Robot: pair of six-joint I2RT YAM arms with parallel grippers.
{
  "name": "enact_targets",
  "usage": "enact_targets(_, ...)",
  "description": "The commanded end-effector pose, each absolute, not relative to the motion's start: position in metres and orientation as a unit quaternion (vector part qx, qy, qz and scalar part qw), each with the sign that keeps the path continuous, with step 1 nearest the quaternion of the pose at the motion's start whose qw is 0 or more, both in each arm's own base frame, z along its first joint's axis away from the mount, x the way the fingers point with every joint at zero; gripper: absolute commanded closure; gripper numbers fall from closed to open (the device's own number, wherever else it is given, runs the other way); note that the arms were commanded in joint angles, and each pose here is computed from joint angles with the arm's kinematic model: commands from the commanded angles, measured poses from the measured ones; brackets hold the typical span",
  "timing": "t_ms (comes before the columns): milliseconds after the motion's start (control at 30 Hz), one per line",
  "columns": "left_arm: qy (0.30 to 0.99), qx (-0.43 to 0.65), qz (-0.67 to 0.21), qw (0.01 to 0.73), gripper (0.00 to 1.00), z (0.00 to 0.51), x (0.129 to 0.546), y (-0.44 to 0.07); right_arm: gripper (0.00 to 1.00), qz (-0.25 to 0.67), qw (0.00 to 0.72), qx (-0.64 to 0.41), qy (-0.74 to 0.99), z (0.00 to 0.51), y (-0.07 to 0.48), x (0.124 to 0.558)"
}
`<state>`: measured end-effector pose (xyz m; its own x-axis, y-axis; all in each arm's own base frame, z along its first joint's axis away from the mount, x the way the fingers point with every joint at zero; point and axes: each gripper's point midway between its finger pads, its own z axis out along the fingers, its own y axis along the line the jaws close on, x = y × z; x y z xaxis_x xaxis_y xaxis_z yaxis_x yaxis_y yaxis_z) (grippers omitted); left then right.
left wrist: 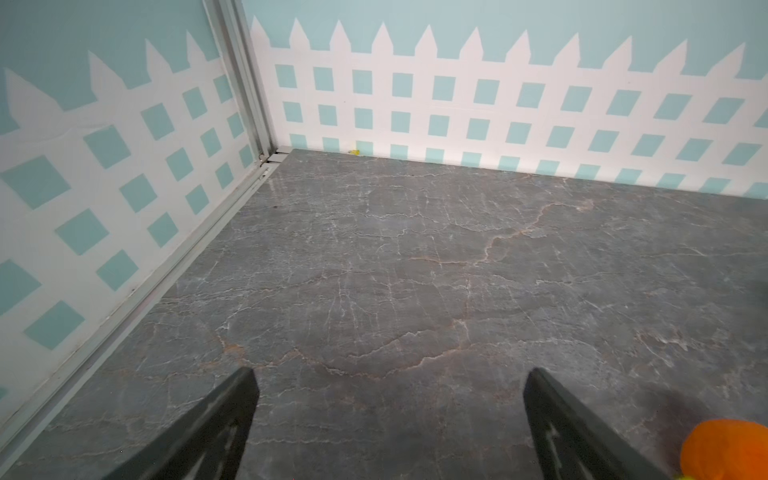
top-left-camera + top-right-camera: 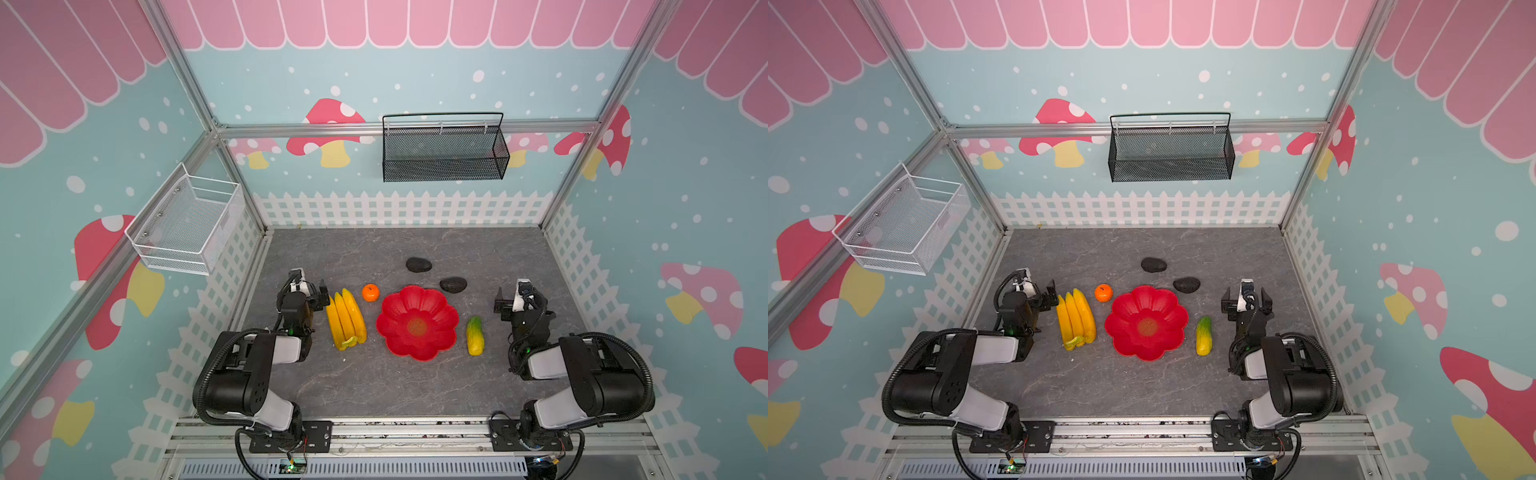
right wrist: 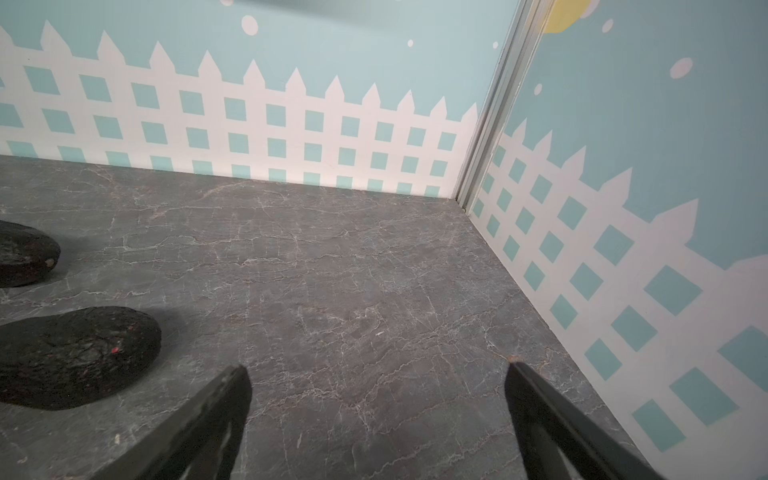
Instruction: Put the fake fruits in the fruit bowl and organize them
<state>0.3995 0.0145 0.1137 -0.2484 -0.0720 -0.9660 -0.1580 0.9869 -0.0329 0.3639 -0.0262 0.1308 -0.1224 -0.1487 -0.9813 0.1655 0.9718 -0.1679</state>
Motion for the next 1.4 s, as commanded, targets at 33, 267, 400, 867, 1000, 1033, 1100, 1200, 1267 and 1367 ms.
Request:
enact_targets(33,0.791,-0.051,0.026,0.609,0.0,0.116,0.403,0.007,0.02,-0.119,0.673,0.004,0.73,0.136,-0.025,0.364)
enact_targets(267,0.793,-0.052,0.014,0.607,0.0,0.115,0.405,0.009,0.01,-0.119,0.674,0.002,0.729,0.137,-0.024,0.364)
enact_targets(400,0.794,-0.052,0.014,0.606,0.0,0.115,0.404,0.009,0.01,-0.12,0.674,0.002,0.729,0.137,-0.024,0.364)
enact_targets(867,0.793,-0.052,0.014,0.607,0.0,0.115,0.405,0.009,0.01,-0.122,0.673,0.003,0.729,0.137,-0.024,0.364)
enact_targets(1000,0.793,-0.051,0.014,0.607,0.0,0.116,0.405,0.009,0.01,-0.122,0.673,0.002,0.73,0.136,-0.024,0.364)
enact_targets(1033,0.793,-0.052,0.014,0.607,0.0,0.115,0.405,0.009,0.01,-0.122,0.673,0.002,0.729,0.136,-0.024,0.364)
enact_targets(1100,0.793,-0.052,0.014,0.607,0.0,0.115,0.405,0.009,0.01,-0.12,0.673,-0.004,0.73,0.136,-0.022,0.364)
enact_targets(1200,0.793,-0.055,0.016,0.607,0.0,0.116,0.404,0.01,0.0,-0.119,0.677,-0.007,0.726,0.138,-0.02,0.362)
enact_targets(1267,0.783,-0.091,0.037,0.614,0.01,0.123,0.4,0.024,0.02,-0.123,0.693,-0.006,0.71,0.148,-0.019,0.354)
enact_targets(1367,0.758,-0.123,0.057,0.638,0.03,0.153,0.378,0.036,0.02,-0.142,0.705,-0.007,0.695,0.167,-0.013,0.336)
